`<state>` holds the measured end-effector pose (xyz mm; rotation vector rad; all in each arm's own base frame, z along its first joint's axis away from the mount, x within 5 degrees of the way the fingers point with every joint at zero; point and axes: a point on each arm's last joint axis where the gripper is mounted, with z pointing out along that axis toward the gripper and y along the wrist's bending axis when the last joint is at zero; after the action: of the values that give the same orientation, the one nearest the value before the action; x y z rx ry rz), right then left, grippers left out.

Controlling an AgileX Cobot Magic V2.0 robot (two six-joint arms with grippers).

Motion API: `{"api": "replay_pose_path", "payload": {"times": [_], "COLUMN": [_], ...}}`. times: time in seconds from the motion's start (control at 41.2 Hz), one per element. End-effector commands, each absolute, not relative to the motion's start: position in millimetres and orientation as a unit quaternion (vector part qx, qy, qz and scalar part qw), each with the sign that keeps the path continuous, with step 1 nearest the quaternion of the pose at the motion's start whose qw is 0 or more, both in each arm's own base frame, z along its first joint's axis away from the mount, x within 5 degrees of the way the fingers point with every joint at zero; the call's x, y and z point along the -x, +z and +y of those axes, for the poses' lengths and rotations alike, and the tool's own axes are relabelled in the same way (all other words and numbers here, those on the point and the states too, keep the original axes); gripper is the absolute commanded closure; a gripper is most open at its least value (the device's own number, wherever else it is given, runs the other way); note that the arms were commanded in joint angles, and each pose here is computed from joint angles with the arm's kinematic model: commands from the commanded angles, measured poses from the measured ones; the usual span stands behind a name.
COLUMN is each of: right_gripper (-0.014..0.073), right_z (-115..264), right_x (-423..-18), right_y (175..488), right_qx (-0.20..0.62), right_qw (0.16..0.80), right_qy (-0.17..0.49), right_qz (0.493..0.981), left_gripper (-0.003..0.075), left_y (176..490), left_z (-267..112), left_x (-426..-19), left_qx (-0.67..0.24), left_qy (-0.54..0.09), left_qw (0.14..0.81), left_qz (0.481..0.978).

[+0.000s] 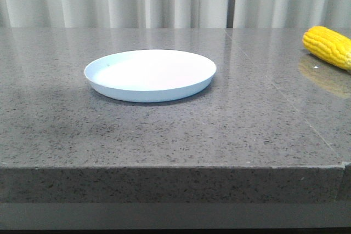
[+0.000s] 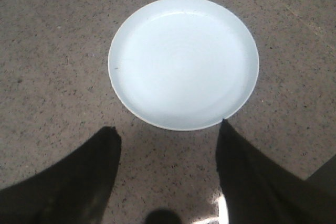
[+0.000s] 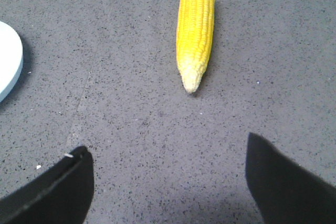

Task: Place corn on plate with both arms
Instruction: 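Lift the left gripper away from the plate and hold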

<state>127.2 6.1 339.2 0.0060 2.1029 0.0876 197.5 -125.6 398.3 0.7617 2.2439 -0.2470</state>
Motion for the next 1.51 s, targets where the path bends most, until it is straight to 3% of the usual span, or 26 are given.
{"api": "replay_pose_path", "payload": {"times": [0.0,0.486,1.141,1.481], "right_gripper": [-0.0018,-0.0018,-0.0018,-0.0018], "right_z": [5,5,4,3], "right_x": [-131,-131,-131,-175], "right_y": [354,354,356,373], "right_qx": [-0.002,-0.002,0.005,0.015], "right_qw": [0.536,0.536,0.540,0.452], "right_qy": [0.028,0.028,0.022,0.004], "right_qz": [0.844,0.844,0.841,0.892], "left_gripper": [0.0318,0.0321,0.0321,0.0321], "left_y": [410,378,376,376], "left_z": [-111,-65,-63,-63], "left_x": [-171,-94,-91,-91], "left_qx": [-0.278,-0.256,-0.256,-0.256], "left_qy": [-0.120,-0.164,-0.164,-0.164], "left_qw": [0.437,0.507,0.510,0.510], "left_qz": [0.847,0.806,0.805,0.805]}}
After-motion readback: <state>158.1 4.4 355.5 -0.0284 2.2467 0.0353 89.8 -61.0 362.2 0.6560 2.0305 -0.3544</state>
